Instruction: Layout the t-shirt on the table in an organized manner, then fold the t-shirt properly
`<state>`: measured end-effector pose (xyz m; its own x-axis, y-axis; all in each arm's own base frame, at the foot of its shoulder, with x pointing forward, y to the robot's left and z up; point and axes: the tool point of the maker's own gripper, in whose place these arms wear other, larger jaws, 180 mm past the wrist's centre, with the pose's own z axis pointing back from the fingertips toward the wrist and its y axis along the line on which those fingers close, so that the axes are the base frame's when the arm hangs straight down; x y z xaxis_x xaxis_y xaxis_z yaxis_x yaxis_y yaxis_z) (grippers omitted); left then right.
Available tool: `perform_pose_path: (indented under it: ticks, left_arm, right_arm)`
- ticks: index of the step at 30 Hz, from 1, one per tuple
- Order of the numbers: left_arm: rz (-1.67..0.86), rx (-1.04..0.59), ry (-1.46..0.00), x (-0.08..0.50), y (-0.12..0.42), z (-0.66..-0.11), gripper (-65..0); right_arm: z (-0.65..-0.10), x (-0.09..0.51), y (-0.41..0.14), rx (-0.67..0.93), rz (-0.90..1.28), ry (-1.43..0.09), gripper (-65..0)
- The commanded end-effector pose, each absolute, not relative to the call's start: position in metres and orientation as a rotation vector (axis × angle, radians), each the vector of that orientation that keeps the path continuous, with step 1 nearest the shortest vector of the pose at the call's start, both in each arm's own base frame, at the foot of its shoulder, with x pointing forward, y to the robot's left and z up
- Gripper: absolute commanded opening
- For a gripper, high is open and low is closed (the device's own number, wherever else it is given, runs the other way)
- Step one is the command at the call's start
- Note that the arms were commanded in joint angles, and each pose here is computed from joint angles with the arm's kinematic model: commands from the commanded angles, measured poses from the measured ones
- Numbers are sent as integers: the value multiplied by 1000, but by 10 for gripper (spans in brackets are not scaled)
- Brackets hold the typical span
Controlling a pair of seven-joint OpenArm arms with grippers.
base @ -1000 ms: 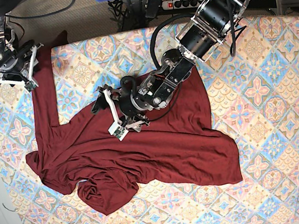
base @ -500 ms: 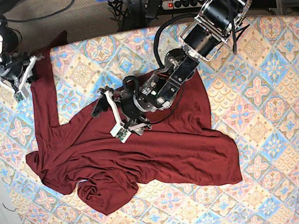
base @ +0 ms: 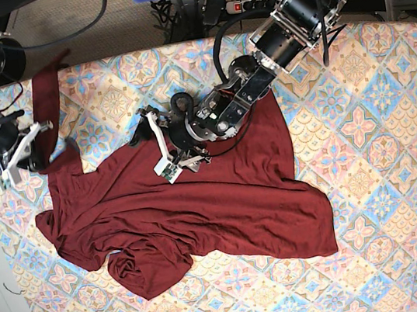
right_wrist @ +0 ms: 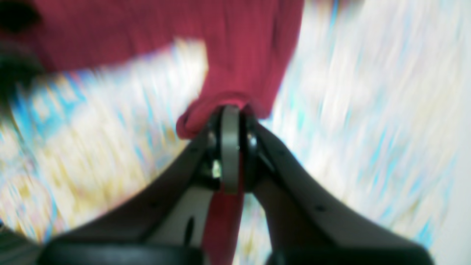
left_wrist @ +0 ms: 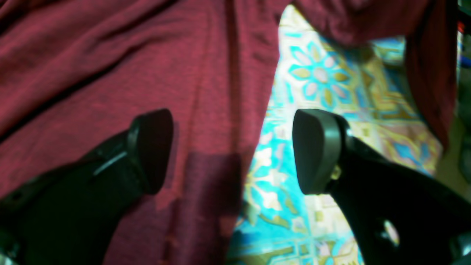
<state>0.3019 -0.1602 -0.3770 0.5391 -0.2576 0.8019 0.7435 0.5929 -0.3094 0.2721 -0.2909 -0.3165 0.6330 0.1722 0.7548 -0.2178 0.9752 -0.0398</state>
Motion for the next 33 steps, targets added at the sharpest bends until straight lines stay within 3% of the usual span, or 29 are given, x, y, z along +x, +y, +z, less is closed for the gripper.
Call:
perform_pose_path:
  ticks: [1, 8, 17, 20, 27, 33]
  left_arm:
    - [-663, -764, -860, 306, -171, -349, -161]
    - [-676, -805, -884, 288, -169, -336, -158]
    - [-671, -836, -885, 282, -182, -331, -154]
    - [-668, -857, -892, 280, -191, -324, -154]
    - [-687, -903, -833, 266, -236, -327, -153]
    - [-803, -872, -752, 249, -264, -349, -153]
  right_arm:
    - [-300, 283, -296, 33, 234, -903, -647]
    - [-257, 331, -297, 16, 232, -996, -647]
    - [-257, 384, -275, 135, 234, -1064, -641]
    - [-279, 386, -285, 154, 174, -1046, -592]
    - [-293, 378, -319, -43, 200, -965, -439]
    - [-303, 349, -354, -99, 112, -931, -413]
